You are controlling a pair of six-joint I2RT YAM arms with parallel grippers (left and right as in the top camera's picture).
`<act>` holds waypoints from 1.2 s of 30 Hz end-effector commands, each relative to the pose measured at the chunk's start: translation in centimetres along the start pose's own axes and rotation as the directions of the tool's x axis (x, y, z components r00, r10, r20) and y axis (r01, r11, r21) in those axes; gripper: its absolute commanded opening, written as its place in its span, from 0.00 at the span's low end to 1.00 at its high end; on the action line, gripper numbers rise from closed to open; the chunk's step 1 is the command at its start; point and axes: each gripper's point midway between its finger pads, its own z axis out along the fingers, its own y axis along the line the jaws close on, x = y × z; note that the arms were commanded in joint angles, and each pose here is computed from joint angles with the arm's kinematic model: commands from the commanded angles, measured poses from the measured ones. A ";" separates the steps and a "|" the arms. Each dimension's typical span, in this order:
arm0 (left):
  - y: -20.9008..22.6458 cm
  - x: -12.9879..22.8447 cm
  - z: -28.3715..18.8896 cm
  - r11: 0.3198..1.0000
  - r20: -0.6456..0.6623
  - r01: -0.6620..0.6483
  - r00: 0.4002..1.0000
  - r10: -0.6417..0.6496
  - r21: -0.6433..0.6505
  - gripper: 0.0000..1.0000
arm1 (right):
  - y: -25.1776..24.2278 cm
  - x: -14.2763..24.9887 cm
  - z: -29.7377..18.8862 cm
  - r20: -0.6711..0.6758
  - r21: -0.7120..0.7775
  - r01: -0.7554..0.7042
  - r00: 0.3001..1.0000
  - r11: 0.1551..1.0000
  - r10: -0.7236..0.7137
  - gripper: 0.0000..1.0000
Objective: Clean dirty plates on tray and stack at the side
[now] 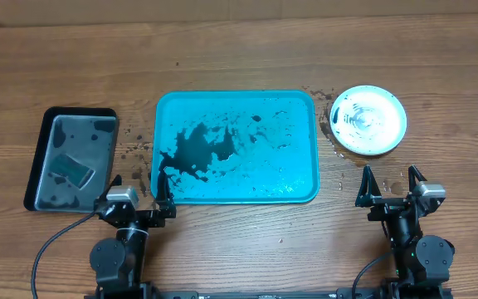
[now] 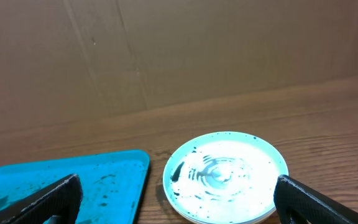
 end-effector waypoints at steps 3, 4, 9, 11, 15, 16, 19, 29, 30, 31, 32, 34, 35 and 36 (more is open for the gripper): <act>-0.5 -0.8 -0.2 0.999 0.045 -0.044 0.998 0.043 0.022 1.00 | -0.2 0.0 0.0 0.011 0.006 -0.007 1.000 1.000 0.007 1.00; -0.5 -0.5 -0.1 0.998 0.034 -0.059 0.998 0.059 0.024 1.00 | -0.2 0.0 0.0 0.011 0.006 -0.007 1.000 1.000 0.007 1.00; -0.9 0.1 -0.1 0.996 0.013 -0.079 0.997 0.079 0.031 1.00 | -0.2 0.0 0.0 0.011 0.006 -0.007 1.000 1.000 0.007 1.00; -0.9 0.1 -0.1 0.993 0.014 -0.113 0.994 0.112 0.033 1.00 | -0.2 0.0 0.0 0.011 0.006 -0.007 1.000 1.000 0.007 1.00; -0.3 0.1 -0.1 0.987 0.010 -0.159 0.987 0.159 -0.005 1.00 | -0.2 0.0 0.0 0.011 0.006 -0.007 1.000 1.000 0.007 1.00; -0.1 0.1 -0.1 0.987 0.009 -0.158 0.987 0.158 -0.014 1.00 | -0.2 0.0 0.0 0.010 0.006 -0.008 1.000 1.000 0.007 1.00; -0.1 0.1 -0.1 0.987 0.008 -0.158 0.987 0.158 -0.017 1.00 | -0.2 0.0 0.0 0.011 0.006 -0.007 1.000 1.000 0.007 1.00; -0.2 0.1 -0.1 0.987 0.011 -0.158 0.987 0.158 -0.010 1.00 | -0.2 0.0 0.0 0.011 0.006 -0.007 1.000 1.000 0.007 1.00; -0.2 0.1 -0.1 0.987 0.011 -0.158 0.987 0.158 -0.010 1.00 | -0.2 0.0 0.0 0.010 0.006 -0.008 1.000 1.000 0.007 1.00; -0.2 0.1 -0.1 0.987 0.011 -0.158 0.987 0.158 -0.010 1.00 | -0.2 0.0 0.0 0.011 0.006 -0.007 1.000 1.000 0.007 1.00; -0.2 0.1 -0.1 0.987 0.011 -0.158 0.987 0.158 -0.010 1.00 | -0.2 0.0 0.0 0.011 0.006 -0.007 1.000 1.000 0.007 1.00; -0.2 0.1 -0.1 0.987 0.012 -0.158 0.987 0.158 -0.010 1.00 | -0.2 0.0 0.0 0.011 0.006 -0.007 1.000 1.000 0.007 1.00; -0.2 0.1 -0.1 0.987 0.012 -0.158 0.987 0.158 -0.010 1.00 | -0.2 0.0 0.0 0.011 0.006 -0.007 1.000 1.000 0.007 1.00; -0.2 0.1 -0.1 0.987 0.012 -0.158 0.987 0.158 -0.010 1.00 | -0.2 0.0 0.0 0.011 0.006 -0.007 1.000 1.000 0.007 1.00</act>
